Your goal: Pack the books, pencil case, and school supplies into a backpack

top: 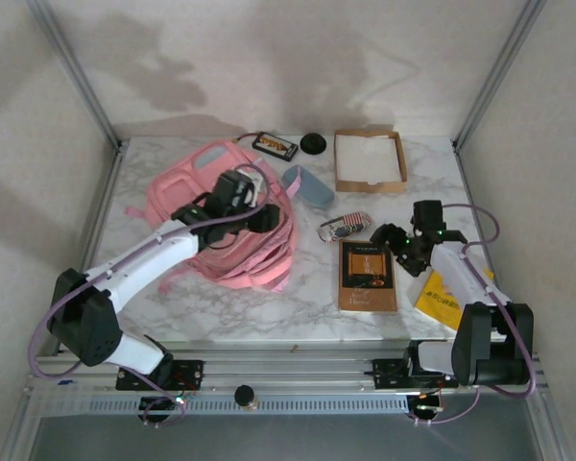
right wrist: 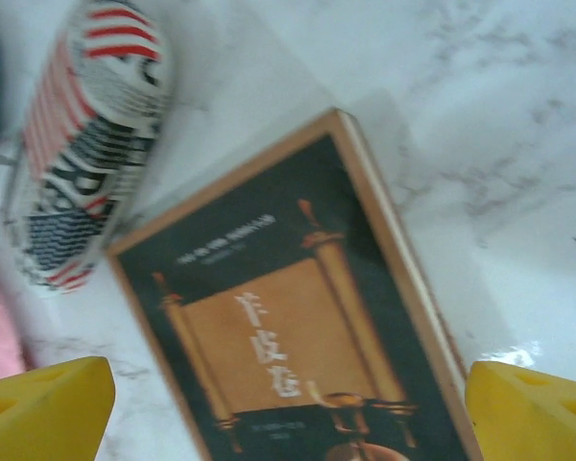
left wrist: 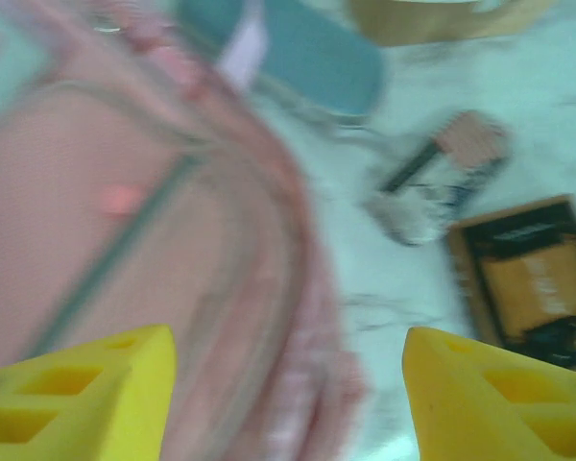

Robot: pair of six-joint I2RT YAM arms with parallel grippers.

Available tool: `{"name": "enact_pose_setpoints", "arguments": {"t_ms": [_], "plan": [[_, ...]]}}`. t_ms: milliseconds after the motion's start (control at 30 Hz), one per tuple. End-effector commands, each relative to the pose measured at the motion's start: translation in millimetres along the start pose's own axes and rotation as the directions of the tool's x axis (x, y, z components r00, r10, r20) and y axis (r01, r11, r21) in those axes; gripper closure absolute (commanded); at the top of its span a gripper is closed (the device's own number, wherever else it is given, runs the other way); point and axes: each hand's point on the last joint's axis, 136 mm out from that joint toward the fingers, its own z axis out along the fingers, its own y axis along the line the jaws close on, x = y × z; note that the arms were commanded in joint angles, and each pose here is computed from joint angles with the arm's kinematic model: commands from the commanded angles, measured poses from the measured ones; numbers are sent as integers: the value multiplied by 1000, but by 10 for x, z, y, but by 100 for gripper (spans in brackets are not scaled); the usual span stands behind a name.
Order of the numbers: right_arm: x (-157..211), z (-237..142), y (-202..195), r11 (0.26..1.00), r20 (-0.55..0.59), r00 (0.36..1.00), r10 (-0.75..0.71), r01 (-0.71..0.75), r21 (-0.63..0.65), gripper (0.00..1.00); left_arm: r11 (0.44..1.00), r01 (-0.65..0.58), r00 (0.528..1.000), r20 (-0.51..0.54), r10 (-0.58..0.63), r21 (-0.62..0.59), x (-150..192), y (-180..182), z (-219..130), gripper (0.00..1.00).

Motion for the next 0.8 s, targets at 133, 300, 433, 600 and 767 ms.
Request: {"name": "enact_pose_setpoints", "arguments": {"t_ms": [133, 300, 433, 600, 767], "plan": [[263, 231, -187, 1000, -76, 997, 12, -10, 25, 4, 929, 316, 949, -54, -311, 191, 563, -1056, 268, 34], [586, 289, 48, 998, -152, 988, -7, -4, -67, 4, 918, 367, 928, -130, -349, 152, 976, -1187, 562, 32], [730, 239, 227, 991, -181, 983, -32, 7, -137, 3, 917, 390, 913, -166, -374, 80, 1261, -1157, 808, 31], [647, 269, -140, 999, -152, 988, -20, 16, -29, 2, 924, 380, 909, -198, -366, 36, 1493, -1180, 1121, 32], [800, 369, -23, 993, -219, 970, -103, 86, -84, 7, 935, 355, 909, -240, -340, 22, 1625, -1237, 1345, 36]]}}
